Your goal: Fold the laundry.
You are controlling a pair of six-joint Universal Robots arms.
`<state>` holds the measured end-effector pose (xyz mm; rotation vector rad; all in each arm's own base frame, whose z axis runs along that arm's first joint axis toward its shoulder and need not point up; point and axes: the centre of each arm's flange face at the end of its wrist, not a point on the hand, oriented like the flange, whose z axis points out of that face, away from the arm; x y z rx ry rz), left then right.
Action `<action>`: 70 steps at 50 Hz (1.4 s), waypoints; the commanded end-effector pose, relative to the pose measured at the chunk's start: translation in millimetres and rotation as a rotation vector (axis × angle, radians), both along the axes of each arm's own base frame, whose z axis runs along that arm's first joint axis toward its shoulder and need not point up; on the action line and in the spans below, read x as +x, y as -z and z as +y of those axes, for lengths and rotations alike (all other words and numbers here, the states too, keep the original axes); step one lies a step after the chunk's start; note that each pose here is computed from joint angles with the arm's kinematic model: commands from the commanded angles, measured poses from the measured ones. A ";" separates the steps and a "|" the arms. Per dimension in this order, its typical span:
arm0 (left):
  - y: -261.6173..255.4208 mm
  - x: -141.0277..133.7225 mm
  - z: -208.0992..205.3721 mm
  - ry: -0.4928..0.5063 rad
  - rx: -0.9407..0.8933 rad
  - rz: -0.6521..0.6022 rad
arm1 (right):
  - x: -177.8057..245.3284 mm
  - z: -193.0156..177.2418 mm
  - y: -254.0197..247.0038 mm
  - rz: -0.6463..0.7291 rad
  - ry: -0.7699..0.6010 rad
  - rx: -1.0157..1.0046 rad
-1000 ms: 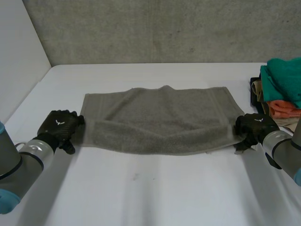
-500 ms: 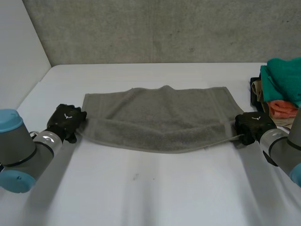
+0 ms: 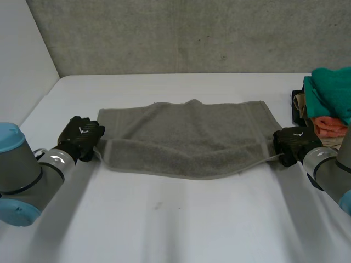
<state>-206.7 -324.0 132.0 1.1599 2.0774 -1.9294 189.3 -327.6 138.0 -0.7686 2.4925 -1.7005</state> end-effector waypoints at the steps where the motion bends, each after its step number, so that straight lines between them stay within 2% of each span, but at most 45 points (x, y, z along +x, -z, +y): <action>1: -9.7 -0.5 9.2 -0.002 0.013 0.004 | 0.6 10.9 -6.1 0.162 -0.080 0.003; 6: -46.5 8.5 45.3 -0.016 0.082 0.014 | -7.1 51.4 -40.3 0.455 -0.232 0.067; 10: -59.3 15.6 80.9 -0.024 0.192 -0.004 | -19.7 83.8 -54.1 0.634 -0.300 0.167; 14: -61.6 25.7 112.5 -0.048 0.336 -0.027 | -26.1 95.6 -58.5 0.739 -0.334 0.191; 17: -57.0 36.8 124.1 -0.084 0.447 -0.047 | -24.4 94.9 -58.1 0.761 -0.344 0.170; 22: -51.9 43.7 115.4 -0.089 0.443 -0.081 | -21.4 77.3 -30.0 0.761 -0.359 0.212; 26: -42.4 39.6 88.1 -0.075 0.375 -0.074 | -2.7 53.1 -22.4 0.747 -0.332 0.107; 30: -40.2 28.9 53.1 -0.064 0.259 -0.032 | 21.3 27.2 -26.7 0.713 -0.257 -0.053; 34: -39.9 12.6 12.3 -0.063 0.164 0.076 | 31.2 -4.1 -22.9 0.701 -0.194 -0.169; 38: -34.5 5.3 -35.7 -0.132 0.079 0.146 | 42.5 -34.8 -20.5 0.681 -0.158 -0.286; 41: -30.3 -3.6 -53.1 -0.154 0.049 0.145 | 48.0 -53.7 -17.3 0.670 -0.136 -0.349; 46: -15.8 -34.9 -86.7 -0.167 -0.018 0.150 | 61.0 -100.6 -4.6 0.646 -0.089 -0.480; 53: -1.1 -45.6 -102.9 -0.173 -0.038 0.163 | 70.3 -138.7 13.0 0.652 -0.047 -0.581; 60: -5.5 -72.4 -90.0 -0.111 -0.057 0.185 | 73.9 -144.8 13.2 0.627 -0.025 -0.594; 65: -50.5 -67.8 -77.8 -0.118 -0.090 0.256 | 59.6 -126.1 -29.1 0.481 0.050 -0.534; 70: -81.6 -56.0 -47.1 -0.118 -0.075 0.325 | 51.4 -83.3 -68.7 0.298 0.034 -0.423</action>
